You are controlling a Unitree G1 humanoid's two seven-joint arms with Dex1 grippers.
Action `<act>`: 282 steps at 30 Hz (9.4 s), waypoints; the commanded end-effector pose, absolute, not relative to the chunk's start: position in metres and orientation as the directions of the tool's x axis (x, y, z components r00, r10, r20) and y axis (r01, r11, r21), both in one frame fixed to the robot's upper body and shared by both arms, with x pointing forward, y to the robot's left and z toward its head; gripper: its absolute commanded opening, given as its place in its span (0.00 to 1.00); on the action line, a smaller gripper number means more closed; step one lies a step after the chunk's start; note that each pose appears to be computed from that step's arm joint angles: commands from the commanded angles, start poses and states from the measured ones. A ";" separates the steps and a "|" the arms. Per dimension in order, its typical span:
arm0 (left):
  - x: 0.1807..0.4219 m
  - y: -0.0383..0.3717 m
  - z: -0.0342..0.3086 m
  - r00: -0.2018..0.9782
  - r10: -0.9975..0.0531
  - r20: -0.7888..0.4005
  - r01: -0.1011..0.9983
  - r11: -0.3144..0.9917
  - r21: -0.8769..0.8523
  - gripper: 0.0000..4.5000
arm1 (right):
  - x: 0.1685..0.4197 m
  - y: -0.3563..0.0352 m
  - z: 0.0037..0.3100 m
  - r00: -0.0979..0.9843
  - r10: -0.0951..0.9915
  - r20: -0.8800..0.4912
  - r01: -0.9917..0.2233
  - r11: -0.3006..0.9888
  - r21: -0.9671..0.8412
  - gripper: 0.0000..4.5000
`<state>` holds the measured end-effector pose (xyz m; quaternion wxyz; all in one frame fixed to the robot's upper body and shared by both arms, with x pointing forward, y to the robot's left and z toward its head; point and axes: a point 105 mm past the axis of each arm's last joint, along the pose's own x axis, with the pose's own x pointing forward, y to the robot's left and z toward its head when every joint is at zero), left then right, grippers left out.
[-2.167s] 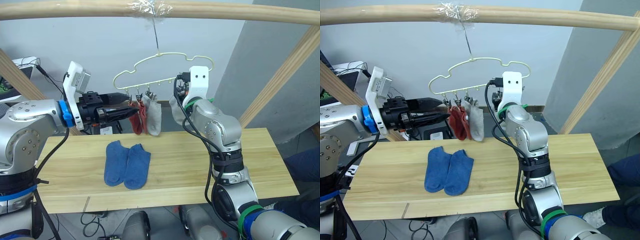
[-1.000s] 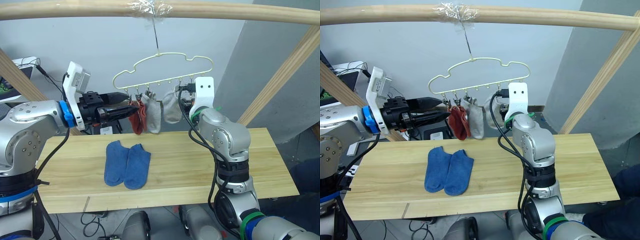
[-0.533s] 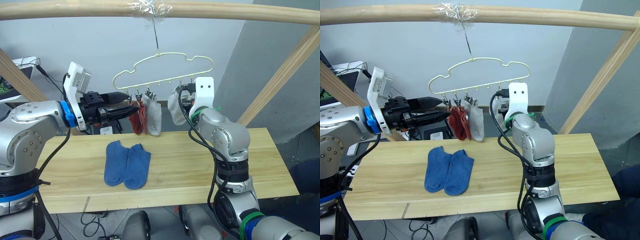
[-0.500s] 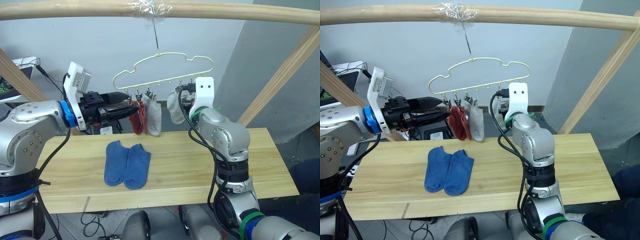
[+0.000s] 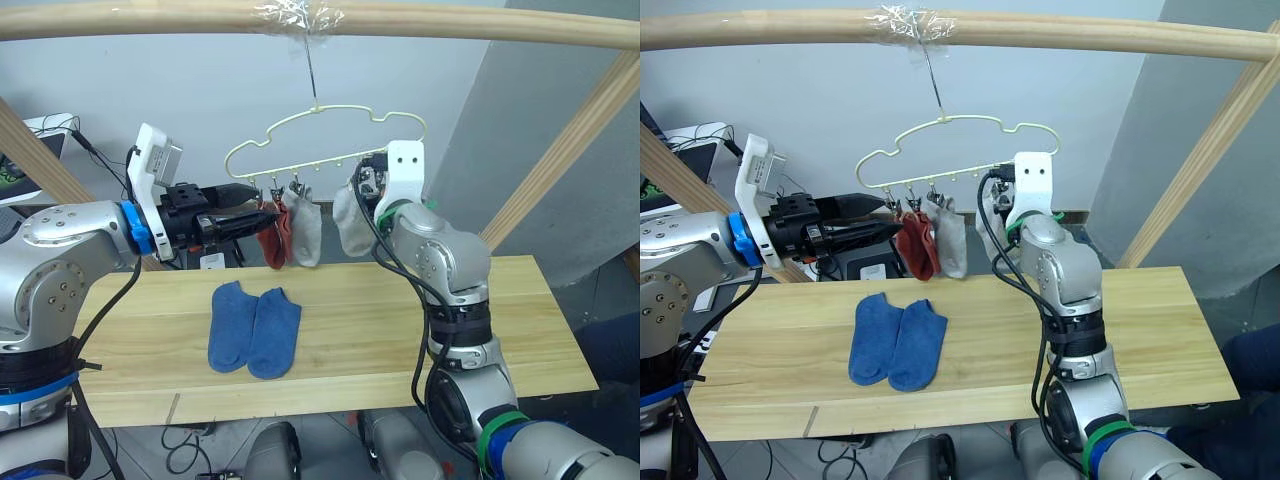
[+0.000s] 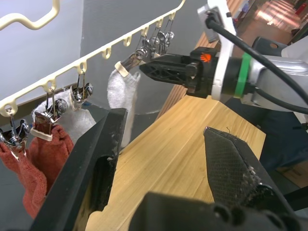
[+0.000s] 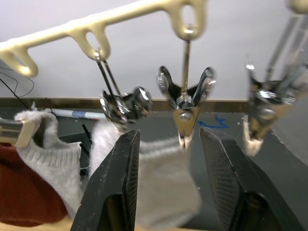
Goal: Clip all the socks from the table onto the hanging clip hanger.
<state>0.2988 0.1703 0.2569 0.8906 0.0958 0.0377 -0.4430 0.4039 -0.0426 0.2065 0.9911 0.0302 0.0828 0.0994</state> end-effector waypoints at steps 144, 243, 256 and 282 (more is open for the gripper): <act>0.346 0.176 -0.007 0.660 -0.303 -0.687 0.464 0.884 0.056 0.47 | 0.426 -0.042 0.256 0.986 0.165 -0.030 -0.163 0.984 0.079 0.00; 0.357 0.052 0.191 0.568 -0.812 -0.136 0.822 0.569 0.032 0.96 | 0.371 -0.060 0.225 0.914 0.360 -0.189 -0.371 0.928 -0.027 0.65; 0.315 0.147 0.151 0.836 -0.532 -0.136 0.546 0.832 0.099 0.96 | 0.324 -0.107 0.165 0.897 0.426 -0.120 -0.441 0.884 -0.156 0.65; 0.219 0.199 0.087 0.980 -0.187 -0.066 0.190 0.981 0.042 0.96 | 0.273 -0.147 0.106 0.917 0.352 -0.189 -0.379 0.916 -0.132 0.65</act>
